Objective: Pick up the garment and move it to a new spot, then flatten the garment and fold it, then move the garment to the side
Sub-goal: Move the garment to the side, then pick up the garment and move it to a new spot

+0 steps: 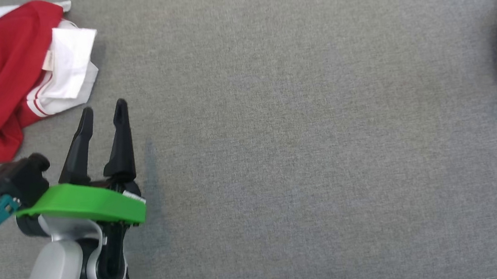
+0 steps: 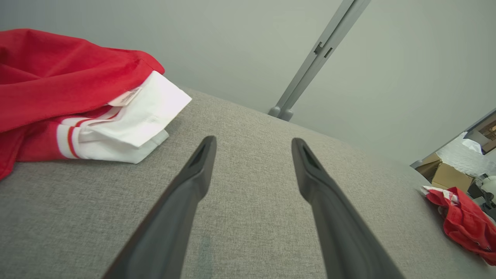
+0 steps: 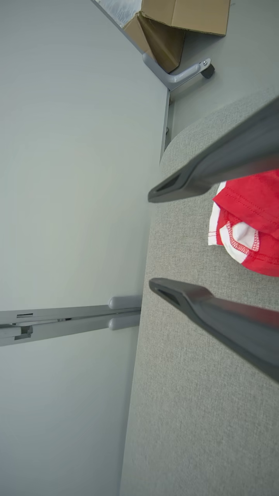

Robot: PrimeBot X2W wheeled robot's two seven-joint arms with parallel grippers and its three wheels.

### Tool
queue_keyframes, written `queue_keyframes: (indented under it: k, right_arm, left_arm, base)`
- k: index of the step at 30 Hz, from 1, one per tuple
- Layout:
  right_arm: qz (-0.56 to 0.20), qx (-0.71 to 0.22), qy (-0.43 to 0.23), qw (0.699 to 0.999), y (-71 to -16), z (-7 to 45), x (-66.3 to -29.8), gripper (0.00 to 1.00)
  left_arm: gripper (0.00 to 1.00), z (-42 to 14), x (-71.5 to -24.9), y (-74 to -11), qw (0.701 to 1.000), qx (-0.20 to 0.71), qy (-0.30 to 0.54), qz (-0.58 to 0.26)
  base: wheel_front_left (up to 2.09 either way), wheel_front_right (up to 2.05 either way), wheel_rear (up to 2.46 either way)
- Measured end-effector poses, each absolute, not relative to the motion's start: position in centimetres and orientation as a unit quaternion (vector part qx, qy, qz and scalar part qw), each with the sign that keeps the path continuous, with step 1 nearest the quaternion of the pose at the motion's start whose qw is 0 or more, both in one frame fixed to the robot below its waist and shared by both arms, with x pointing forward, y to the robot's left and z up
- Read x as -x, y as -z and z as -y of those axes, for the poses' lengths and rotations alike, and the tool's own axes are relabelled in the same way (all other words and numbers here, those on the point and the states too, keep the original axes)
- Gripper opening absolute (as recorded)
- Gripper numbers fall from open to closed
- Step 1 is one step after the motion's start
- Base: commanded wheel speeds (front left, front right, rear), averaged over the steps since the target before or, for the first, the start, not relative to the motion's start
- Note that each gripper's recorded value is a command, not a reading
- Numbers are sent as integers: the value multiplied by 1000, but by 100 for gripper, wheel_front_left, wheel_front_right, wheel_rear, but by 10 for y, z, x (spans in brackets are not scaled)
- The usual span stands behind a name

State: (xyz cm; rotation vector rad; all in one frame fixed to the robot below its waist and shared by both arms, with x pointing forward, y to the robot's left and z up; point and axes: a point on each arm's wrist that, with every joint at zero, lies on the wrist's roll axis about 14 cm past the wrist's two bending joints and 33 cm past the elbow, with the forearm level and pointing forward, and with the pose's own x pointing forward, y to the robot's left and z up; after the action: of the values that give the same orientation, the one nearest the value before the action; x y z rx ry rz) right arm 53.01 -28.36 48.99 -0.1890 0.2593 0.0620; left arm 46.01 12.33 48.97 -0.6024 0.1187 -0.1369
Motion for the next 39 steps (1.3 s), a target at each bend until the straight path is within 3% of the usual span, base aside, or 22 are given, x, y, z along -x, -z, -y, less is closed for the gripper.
queue_keyframes:
  k: [4,10,23,34,39]
  right_arm:
    - [-47,71,-63,994,-521,250,-524,100]
    - [-19,22,-67,997,-510,230,-483,100]
    - [-91,-8,-60,994,-455,204,-389,100]
    - [-34,11,-33,999,-485,218,-371,100]
    - [-23,16,-53,998,-489,201,-371,100]
  left_arm:
    - [100,-141,-446,-488,956,288,40,-50]
    - [100,-167,-427,-495,971,236,17,-24]
    - [100,-175,-371,-483,981,190,14,-42]
    - [100,-165,-360,-494,984,173,40,-24]
    - [100,-166,-354,-495,983,178,32,-21]
  base:
    - [0,0,0]
    - [0,0,0]
    - [0,0,0]
    - [0,0,0]
    - [0,0,0]
